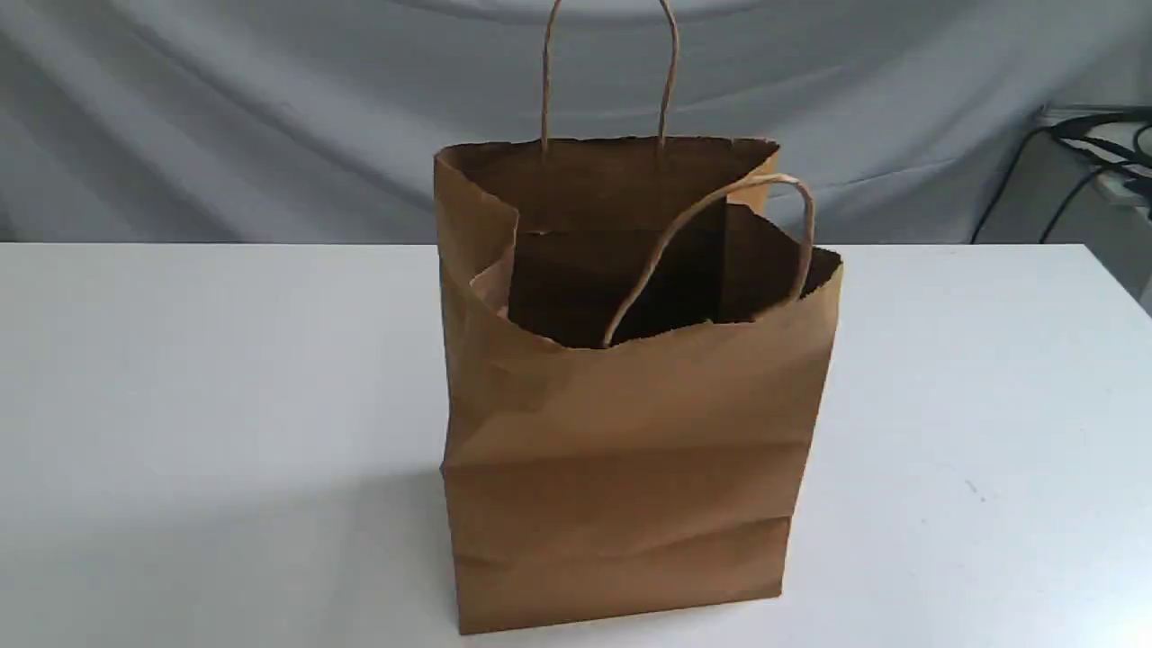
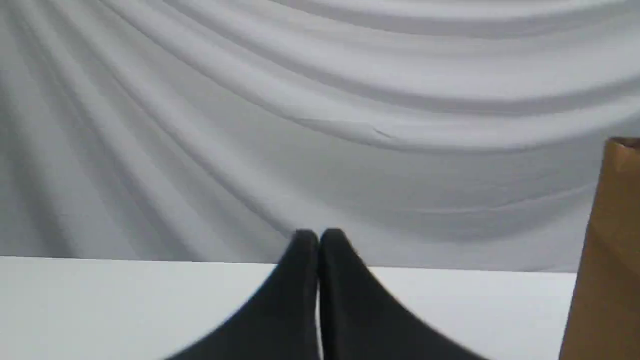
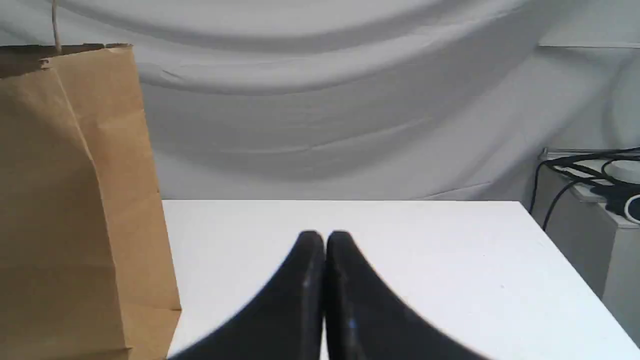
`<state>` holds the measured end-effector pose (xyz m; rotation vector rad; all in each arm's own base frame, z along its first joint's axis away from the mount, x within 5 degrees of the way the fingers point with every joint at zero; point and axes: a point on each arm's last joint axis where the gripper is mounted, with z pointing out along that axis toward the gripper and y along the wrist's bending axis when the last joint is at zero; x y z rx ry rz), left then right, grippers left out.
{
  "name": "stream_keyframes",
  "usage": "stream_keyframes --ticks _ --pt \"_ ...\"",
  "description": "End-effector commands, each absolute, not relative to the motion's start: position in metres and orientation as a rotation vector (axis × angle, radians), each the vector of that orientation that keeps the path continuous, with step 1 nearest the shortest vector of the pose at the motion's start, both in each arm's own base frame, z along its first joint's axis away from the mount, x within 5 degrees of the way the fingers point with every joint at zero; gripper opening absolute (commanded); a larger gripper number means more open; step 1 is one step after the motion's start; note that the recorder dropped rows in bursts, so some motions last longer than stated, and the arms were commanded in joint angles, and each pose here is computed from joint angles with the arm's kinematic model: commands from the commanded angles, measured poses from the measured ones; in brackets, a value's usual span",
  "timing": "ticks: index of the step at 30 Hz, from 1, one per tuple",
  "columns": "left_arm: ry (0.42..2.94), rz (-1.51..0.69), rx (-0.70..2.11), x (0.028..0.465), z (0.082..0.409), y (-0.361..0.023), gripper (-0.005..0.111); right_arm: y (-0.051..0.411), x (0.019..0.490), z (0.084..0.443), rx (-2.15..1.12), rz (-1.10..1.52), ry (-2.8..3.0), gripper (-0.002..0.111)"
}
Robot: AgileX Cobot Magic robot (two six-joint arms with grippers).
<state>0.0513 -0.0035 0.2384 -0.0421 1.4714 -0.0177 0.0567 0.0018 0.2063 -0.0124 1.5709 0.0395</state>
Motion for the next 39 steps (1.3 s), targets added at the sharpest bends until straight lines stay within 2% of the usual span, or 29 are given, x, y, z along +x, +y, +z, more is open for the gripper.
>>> stream_keyframes --ticks 1,12,22,26,33,39 --pt "1.441 -0.037 -0.096 0.051 0.241 -0.001 0.000 0.002 0.056 0.205 -0.005 0.041 1.571 0.000" --pt "1.454 -0.040 -0.096 0.051 0.240 -0.001 0.000 0.002 0.056 0.205 -0.001 0.044 1.571 0.000" --pt "1.523 0.112 -0.090 0.052 0.229 0.007 0.000 0.002 0.056 0.205 -0.004 0.041 1.571 0.000" --pt "1.535 0.067 -0.132 0.056 0.208 0.007 0.000 0.002 0.056 0.205 -0.004 0.041 1.571 0.000" --pt "1.571 -0.016 -0.203 0.056 0.204 0.006 0.000 0.002 0.056 0.205 -0.004 0.041 1.571 0.000" --pt "1.658 0.004 -0.182 0.056 0.196 0.006 0.000 0.002 0.056 0.205 -0.002 0.044 1.571 0.000"
